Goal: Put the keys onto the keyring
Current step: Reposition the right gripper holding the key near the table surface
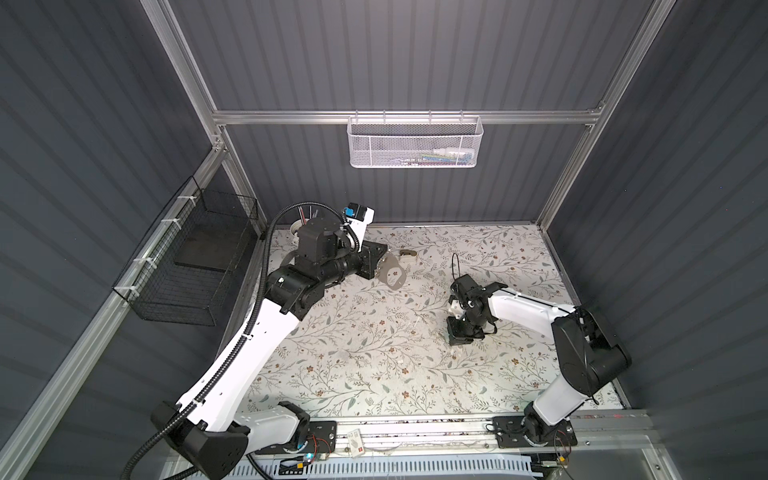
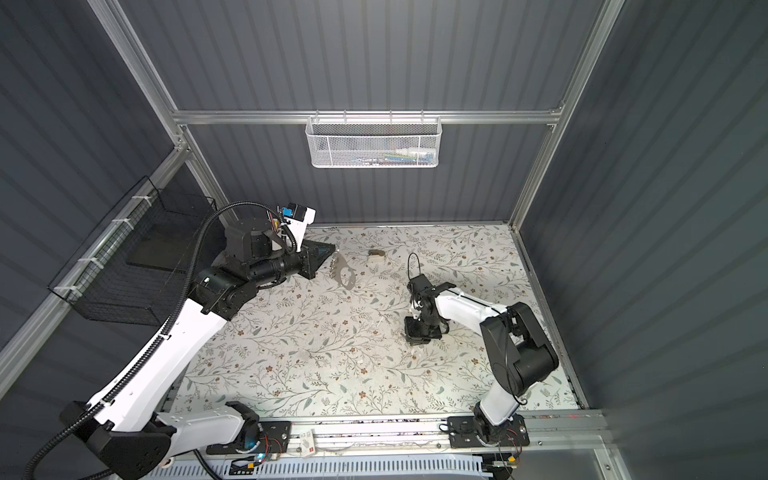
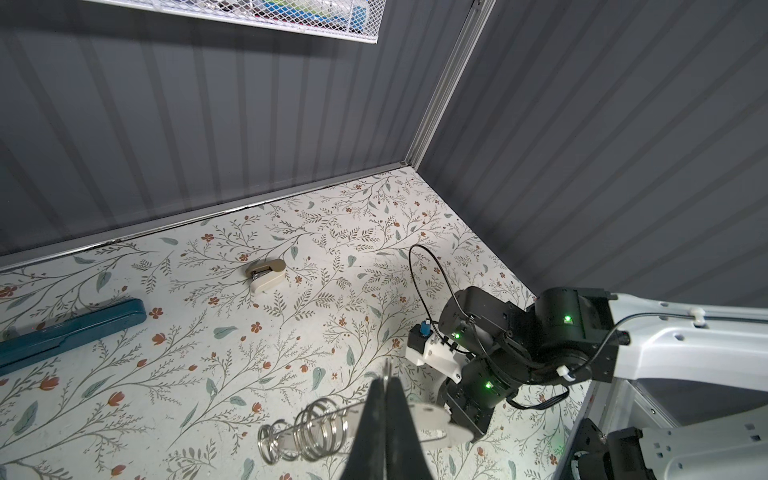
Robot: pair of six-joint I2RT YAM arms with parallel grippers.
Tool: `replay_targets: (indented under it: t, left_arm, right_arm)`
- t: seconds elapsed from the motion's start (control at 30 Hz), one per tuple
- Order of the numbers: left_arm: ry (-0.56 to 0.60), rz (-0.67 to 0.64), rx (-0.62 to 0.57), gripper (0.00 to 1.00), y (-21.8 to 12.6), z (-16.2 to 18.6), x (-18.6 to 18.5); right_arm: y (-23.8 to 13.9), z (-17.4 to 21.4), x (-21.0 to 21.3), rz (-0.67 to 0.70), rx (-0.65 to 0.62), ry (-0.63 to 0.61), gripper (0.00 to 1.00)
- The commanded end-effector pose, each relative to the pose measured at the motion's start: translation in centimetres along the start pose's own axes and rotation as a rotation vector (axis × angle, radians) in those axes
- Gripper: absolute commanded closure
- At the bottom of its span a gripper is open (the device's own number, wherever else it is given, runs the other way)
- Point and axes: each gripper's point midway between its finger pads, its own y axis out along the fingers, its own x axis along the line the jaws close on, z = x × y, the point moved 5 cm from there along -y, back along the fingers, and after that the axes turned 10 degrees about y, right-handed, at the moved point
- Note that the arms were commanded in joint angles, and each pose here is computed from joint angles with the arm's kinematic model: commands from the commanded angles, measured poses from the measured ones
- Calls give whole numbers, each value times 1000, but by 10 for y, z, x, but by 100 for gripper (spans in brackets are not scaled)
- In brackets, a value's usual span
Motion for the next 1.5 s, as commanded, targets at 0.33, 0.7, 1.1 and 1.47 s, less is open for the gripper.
replay_targets:
  t: [0.33, 0.7, 1.1, 1.47]
  left_arm:
    - [37, -6, -20, 100, -9, 6, -2]
    - [26, -4, -21, 100, -14, 7, -4]
    - [2, 38, -34, 100, -4, -2, -6]
    - [-11, 44, -27, 100, 0, -1, -5]
  right_arm:
    - [10, 17, -16, 163, 324, -74, 96]
    - [-12, 3, -11, 147, 206, -61, 72]
    - [-38, 19, -8, -197, -121, 151, 55]
    - [-19, 43, -29, -425, -351, 339, 60]
